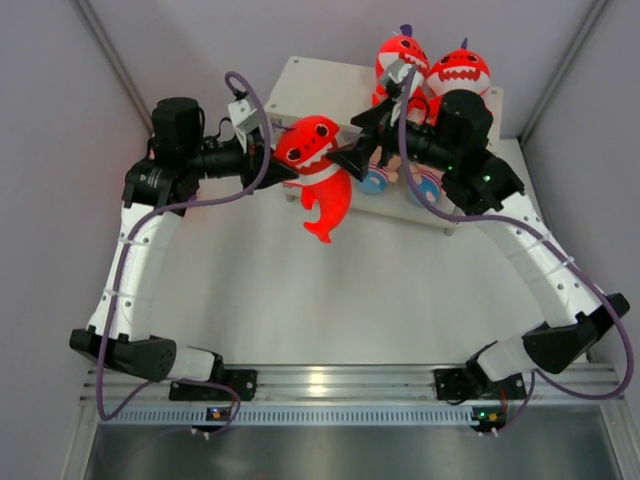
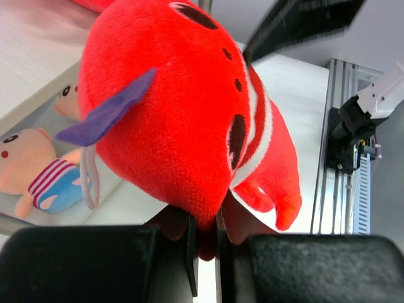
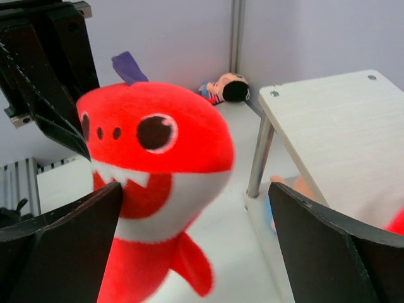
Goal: Place and organize the stuffed toys onto the shelf
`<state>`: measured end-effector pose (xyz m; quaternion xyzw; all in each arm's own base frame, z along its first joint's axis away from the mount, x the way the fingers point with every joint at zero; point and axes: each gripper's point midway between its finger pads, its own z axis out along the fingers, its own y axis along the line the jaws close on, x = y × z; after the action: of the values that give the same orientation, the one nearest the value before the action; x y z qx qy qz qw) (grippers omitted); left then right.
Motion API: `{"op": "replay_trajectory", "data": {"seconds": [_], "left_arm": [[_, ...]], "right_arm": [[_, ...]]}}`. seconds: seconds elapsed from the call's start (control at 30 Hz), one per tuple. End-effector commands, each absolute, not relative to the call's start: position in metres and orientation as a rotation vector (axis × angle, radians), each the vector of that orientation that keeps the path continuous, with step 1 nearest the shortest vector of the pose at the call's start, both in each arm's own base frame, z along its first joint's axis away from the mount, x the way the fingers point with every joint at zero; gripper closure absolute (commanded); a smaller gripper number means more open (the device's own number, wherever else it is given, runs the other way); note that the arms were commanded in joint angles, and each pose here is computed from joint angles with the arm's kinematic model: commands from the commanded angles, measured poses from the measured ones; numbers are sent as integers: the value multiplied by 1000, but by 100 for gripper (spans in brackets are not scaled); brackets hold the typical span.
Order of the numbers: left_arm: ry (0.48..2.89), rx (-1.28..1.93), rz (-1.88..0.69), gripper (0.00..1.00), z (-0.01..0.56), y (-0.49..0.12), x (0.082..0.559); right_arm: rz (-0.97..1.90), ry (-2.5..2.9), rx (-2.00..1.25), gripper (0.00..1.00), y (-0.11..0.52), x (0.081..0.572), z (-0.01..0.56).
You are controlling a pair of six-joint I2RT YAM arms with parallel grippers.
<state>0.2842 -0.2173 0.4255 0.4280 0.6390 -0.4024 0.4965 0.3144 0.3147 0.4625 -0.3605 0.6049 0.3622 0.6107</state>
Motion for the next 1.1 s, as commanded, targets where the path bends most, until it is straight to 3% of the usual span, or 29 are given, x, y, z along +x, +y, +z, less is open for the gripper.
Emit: {"op": "replay_trajectory", "data": {"seconds": [0.0,0.13,0.37,0.63,0.73,0.77,0.8,0.87,0.9,0.93,0.97,1.07], "left_arm": [[1446,1163,-951,100,429,-218,261],[1469,1191,-885,100,414,-218,268],[1459,1197,-880,100,418,-222,268],[1471,1204,-874,100,413,-225,270],[1489,1198,-861,100,409,-224,275],[1500,1188,-863,100,409,-224,276],[1498,1181,-854,100,413,-223,277],[1513,1151,-814,100,419,-220,281],[1521,1134,-787,99,421,-218,284],[1533,1115,-758,91,424,-215,287],[1571,1066,-696,60,424,-208,298],[1617,958,-552,16,434,-191,315]], "right_arm": [[853,1349,-878,1,279,294,492],[882,1355,-919,1,283,289,477],[1201,1338,-1014,4,315,268,462],[1244,1304,-980,6,333,271,467],[1290,1305,-936,42,343,274,470],[1322,1327,-915,69,346,274,469],[1334,1308,-913,81,348,273,472],[1349,1315,-902,100,348,270,475],[1347,1314,-895,100,347,269,476],[1342,1327,-880,100,346,270,477],[1315,1331,-825,100,341,274,484],[1262,1374,-594,100,323,293,500]]}}
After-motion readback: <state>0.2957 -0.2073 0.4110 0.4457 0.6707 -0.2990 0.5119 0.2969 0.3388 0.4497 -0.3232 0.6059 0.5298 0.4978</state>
